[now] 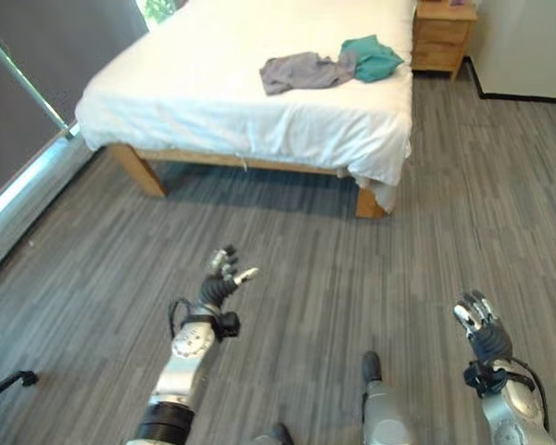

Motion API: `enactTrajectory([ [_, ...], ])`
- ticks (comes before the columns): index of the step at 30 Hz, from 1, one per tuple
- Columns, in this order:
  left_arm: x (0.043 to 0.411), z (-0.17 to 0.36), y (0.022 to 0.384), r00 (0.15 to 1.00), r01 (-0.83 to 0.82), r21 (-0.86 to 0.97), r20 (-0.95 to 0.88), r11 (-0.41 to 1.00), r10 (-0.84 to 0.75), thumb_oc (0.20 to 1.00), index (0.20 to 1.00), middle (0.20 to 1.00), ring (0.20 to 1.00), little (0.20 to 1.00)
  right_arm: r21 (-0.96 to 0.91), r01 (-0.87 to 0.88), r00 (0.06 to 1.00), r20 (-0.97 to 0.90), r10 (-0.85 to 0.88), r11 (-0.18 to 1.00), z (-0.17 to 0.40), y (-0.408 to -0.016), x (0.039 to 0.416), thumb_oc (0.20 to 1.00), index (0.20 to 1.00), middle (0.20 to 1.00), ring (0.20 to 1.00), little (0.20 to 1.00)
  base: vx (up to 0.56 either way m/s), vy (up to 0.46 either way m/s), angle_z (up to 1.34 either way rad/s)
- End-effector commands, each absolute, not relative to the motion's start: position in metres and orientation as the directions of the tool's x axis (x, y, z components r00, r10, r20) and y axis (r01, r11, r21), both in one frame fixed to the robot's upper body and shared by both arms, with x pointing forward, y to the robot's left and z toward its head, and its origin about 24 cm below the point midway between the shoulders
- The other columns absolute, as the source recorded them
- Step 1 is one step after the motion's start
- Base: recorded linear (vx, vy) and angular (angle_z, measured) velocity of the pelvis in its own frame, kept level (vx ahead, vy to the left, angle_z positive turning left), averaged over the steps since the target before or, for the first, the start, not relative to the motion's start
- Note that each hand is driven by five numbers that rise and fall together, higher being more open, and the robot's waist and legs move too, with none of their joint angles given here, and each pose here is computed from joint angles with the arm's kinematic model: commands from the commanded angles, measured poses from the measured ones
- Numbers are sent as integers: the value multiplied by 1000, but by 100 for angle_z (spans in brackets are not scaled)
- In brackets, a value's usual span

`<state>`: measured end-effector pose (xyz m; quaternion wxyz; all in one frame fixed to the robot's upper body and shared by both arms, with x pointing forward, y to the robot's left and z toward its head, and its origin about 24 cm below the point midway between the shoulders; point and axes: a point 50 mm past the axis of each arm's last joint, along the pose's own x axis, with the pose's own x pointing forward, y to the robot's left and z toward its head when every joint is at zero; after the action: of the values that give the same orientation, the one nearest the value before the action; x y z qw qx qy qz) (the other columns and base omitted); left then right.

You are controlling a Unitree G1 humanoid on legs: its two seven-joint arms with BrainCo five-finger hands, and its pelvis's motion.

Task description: Pick up bed clothes into laundry basket.

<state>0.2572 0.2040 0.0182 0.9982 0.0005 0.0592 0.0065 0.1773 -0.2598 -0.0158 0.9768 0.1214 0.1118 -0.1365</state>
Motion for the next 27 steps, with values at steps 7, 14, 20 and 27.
enactTrajectory([
  [7, 269, 54, 189, 995, 92, -34, 43, 995, -91, 1000, 1000, 1000, 1000, 1000, 251, 159, 986, 4, -166, 955, 40, -259, 224, 1000, 1000, 1000, 1000, 1000, 484, -328, -23],
  [14, 271, 48, 169, 984, 178, -26, 28, 984, -178, 1000, 1000, 1000, 1000, 1000, 240, 101, 995, -22, -98, 965, 32, -248, 220, 1000, 1000, 1000, 1000, 1000, 525, -39, -16],
  [20, 270, 49, 162, 971, 238, 11, 26, 971, -238, 1000, 1000, 1000, 1000, 1000, 275, 32, 998, -57, -17, 961, 21, -224, 223, 1000, 1000, 1000, 1000, 1000, 439, -44, -62],
  [27, 277, 61, 154, 953, 295, 60, 57, 954, -298, 1000, 1000, 1000, 1000, 1000, 308, -16, 997, -61, 36, 951, 18, -209, 224, 1000, 1000, 1000, 1000, 1000, 326, -41, -38],
])
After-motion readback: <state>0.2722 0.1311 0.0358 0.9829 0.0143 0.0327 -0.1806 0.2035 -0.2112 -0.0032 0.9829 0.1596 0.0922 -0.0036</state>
